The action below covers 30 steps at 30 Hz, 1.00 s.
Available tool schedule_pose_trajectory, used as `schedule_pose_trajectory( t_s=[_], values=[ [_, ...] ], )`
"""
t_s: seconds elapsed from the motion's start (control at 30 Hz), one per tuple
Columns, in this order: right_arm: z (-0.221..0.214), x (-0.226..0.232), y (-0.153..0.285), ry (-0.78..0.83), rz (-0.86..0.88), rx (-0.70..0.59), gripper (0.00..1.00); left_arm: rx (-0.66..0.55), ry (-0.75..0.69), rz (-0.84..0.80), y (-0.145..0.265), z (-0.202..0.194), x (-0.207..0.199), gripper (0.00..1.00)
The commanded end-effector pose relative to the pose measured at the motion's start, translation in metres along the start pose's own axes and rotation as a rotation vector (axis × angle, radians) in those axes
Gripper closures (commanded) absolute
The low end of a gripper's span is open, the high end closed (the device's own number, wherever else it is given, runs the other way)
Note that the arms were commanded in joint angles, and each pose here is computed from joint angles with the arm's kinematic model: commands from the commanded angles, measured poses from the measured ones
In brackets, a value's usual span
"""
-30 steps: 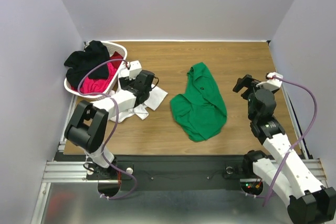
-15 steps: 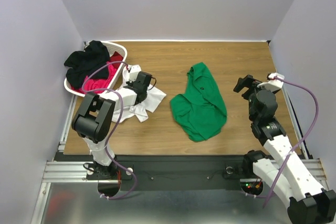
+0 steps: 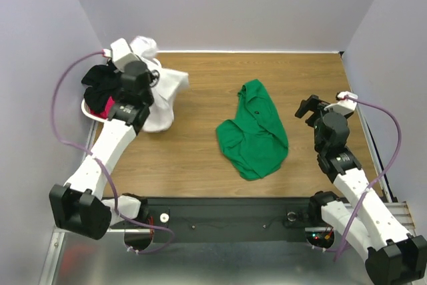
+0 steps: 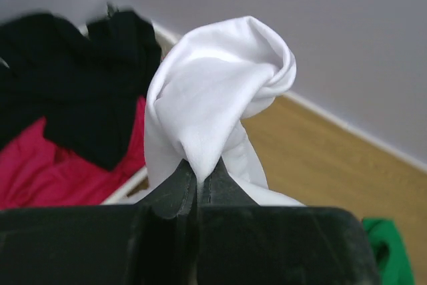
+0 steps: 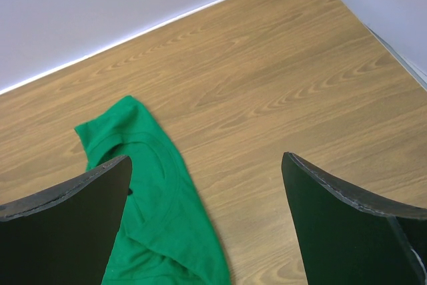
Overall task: Fold and stack the t-shirts
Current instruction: Flatten the tshirt out
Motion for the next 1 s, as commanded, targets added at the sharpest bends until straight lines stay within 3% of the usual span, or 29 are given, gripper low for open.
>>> schedule_pose_trajectory(
  t_s=[0.0,0.17,0.33,0.4,0.63,0.73,0.77,0.8,0.97],
  values=[
    [0.010,0.001,-0.003,-0.021,0.000,-0.033,0.00,-0.223,0.044,0.053,0.003,0.089,0.001,1.00],
    [0.006,0.003,-0.005,-0.018,0.005,-0.018,0.00,-0.423,0.085,0.062,0.002,0.171,-0.001,1.00],
    [0.003,0.004,-0.008,-0.013,0.002,-0.006,0.00,-0.492,0.047,0.152,-0.002,0.196,0.009,1.00],
    [0.000,0.004,-0.009,-0.005,-0.003,0.004,0.00,-0.505,0.044,0.181,-0.004,0.192,0.021,1.00],
    [-0.003,0.011,-0.014,0.002,0.023,0.024,0.00,-0.341,-0.017,0.272,-0.051,0.118,0.059,0.97],
    [-0.001,0.012,-0.012,-0.003,0.041,0.015,0.00,-0.238,-0.065,0.312,-0.075,0.093,0.073,0.52],
    [0.001,0.012,-0.011,-0.002,0.046,0.011,0.00,-0.204,-0.091,0.315,-0.081,0.089,0.072,0.16],
    [0.001,0.013,-0.010,-0.002,0.048,0.009,0.00,-0.193,-0.099,0.309,-0.083,0.089,0.070,0.01],
    [-0.001,0.017,-0.012,0.007,0.070,0.020,0.00,-0.219,-0.066,0.132,-0.058,0.103,0.022,0.01]
  ],
)
Point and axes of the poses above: each gripper's point midway between its finger pads, its own y axis back along the fingers, its own x axis along the line the jaws close on, z = x × y, the point moved 3 cm from there along y, back along the fingers, and after that the axes turned 13 degrees about y, right-handed, at the moved point
